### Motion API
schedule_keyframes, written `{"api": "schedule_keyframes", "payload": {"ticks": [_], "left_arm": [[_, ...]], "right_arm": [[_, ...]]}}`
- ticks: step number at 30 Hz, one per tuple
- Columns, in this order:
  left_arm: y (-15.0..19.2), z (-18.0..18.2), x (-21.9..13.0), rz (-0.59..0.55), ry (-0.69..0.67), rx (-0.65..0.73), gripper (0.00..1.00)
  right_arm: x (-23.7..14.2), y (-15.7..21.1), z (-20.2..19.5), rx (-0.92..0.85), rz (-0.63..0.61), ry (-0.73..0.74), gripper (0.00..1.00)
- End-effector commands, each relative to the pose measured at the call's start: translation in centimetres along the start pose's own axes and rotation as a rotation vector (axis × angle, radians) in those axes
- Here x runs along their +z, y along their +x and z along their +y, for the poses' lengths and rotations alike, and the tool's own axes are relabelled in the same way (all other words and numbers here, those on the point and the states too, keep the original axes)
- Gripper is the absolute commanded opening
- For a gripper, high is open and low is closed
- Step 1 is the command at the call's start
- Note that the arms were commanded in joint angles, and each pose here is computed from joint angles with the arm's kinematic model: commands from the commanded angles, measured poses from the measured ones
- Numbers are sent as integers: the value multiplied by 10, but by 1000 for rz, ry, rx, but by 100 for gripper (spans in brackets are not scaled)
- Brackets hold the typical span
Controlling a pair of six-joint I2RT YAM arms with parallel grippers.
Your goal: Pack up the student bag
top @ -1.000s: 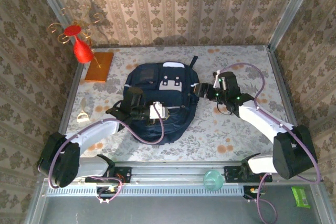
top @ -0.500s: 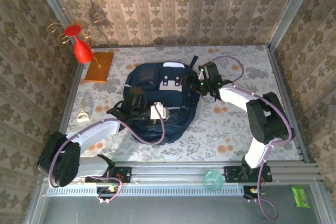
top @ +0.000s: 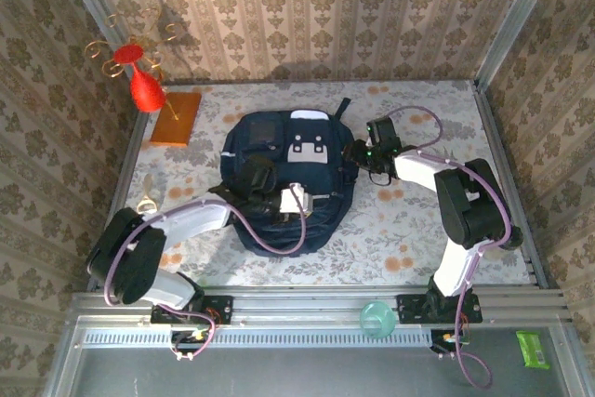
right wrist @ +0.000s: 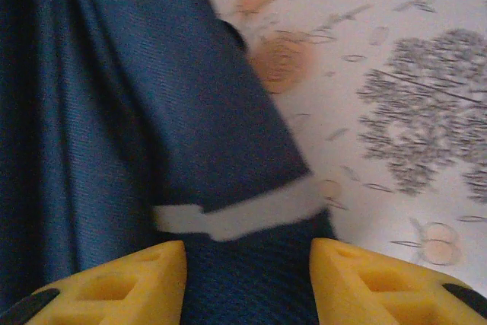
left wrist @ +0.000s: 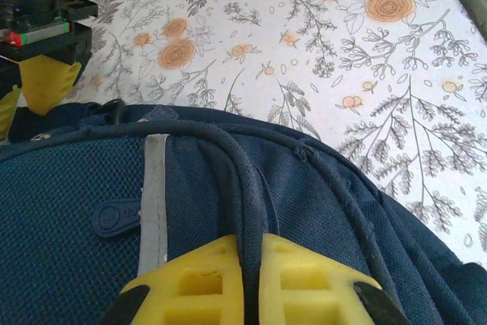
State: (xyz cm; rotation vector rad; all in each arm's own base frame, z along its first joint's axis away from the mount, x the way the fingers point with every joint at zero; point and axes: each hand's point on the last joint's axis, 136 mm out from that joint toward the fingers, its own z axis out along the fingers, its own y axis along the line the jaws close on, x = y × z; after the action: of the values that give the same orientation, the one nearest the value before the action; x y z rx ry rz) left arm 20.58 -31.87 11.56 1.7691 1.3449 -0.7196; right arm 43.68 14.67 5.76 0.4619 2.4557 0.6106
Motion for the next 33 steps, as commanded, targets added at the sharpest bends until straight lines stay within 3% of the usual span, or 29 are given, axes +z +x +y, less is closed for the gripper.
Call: {"api": "schedule_keyframes", "payload": {"ticks": [1,5,11,17,20,25,28,31,33], "left_arm": [[-6,8,13,-22,17,45,7],[1,11,16,14,9,41,24],[-48,19,-16,-136,-94,11,53],[-60,59,-66,-179,-419,-123,65],[-38,89,-100,-144,-644,-271,77],[28,120,-166,-11,-1000,-550,80],[63,121,-207,22,-1178,-649,85],[91,115,-240,13,-1337,-693,100],[106,111,-256,-2,-1403,-725,100]], "right_arm": [[-1,7,-33,99,23,25,45],[-21,-3,-35,68,-15,21,49],[-76,-29,-27,-88,-165,108,67],[-146,-46,-26,-228,-362,233,73],[-177,-49,-28,-272,-460,274,81],[-206,-52,-53,-295,-576,395,94],[-211,-51,-70,-300,-597,477,98],[-207,-48,-89,-313,-603,551,100],[-207,-46,-104,-292,-614,611,100]]}}
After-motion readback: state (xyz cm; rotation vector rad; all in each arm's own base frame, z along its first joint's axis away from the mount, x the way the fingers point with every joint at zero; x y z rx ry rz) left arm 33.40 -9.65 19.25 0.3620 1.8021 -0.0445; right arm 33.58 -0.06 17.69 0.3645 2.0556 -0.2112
